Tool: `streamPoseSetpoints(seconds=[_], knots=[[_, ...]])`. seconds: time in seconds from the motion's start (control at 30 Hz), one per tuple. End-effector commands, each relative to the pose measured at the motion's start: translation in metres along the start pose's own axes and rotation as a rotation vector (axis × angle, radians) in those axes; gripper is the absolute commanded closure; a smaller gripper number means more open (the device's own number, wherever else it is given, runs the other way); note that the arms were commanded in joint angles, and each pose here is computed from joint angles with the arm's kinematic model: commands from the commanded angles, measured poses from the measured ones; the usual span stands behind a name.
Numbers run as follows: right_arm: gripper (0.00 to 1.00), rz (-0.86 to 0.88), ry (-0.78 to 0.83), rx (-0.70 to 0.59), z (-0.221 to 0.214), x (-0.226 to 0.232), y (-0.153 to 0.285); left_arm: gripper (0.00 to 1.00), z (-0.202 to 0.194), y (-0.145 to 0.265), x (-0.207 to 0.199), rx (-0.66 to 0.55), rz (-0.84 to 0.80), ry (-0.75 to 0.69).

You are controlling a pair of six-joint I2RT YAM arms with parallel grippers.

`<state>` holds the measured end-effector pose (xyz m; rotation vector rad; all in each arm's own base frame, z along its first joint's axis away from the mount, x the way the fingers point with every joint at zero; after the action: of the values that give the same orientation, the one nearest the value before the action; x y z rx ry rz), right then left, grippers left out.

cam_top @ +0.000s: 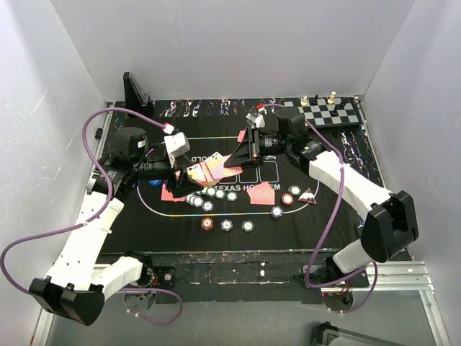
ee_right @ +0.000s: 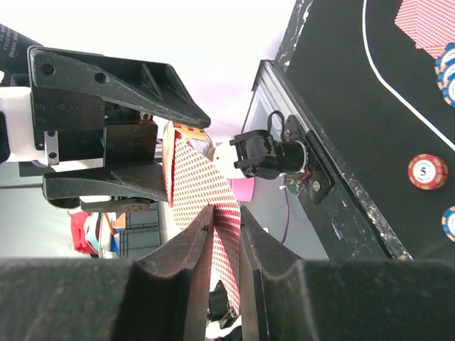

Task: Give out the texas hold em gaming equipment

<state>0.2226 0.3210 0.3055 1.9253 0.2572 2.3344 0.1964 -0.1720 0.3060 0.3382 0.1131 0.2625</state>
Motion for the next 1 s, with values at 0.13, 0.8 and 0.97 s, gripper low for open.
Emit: streamPoseSetpoints(seconds=[0.13, 0.8, 0.97], knots=[[0.83, -0.023, 0.077, -0.028, 0.000, 0.016, 0.022, 1.00, 0.026, 0.009, -0.008, -0.079, -0.007, -0.084], [0.99, -0.309, 0.232, -0.206, 0.066, 0.009, 0.059, 1.00, 0.023, 0.014, -0.014, -0.071, 0.006, -0.083], [0.99, -0.635, 0.294, -0.177, 0.098, -0.042, 0.030, 1.00, 0.024, 0.018, -0.020, -0.070, -0.002, -0.080]])
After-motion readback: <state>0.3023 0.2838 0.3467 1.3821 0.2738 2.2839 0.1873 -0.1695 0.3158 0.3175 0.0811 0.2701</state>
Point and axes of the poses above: each gripper's point midway between its finger pads, its own y axis back along the fingers, its own x axis along the line the jaws close on, z = x × y, the point moved 3 cm from there along y, back along the fingers, and after that the axes turned 2 degrees about -y, right-handed, at the moved point
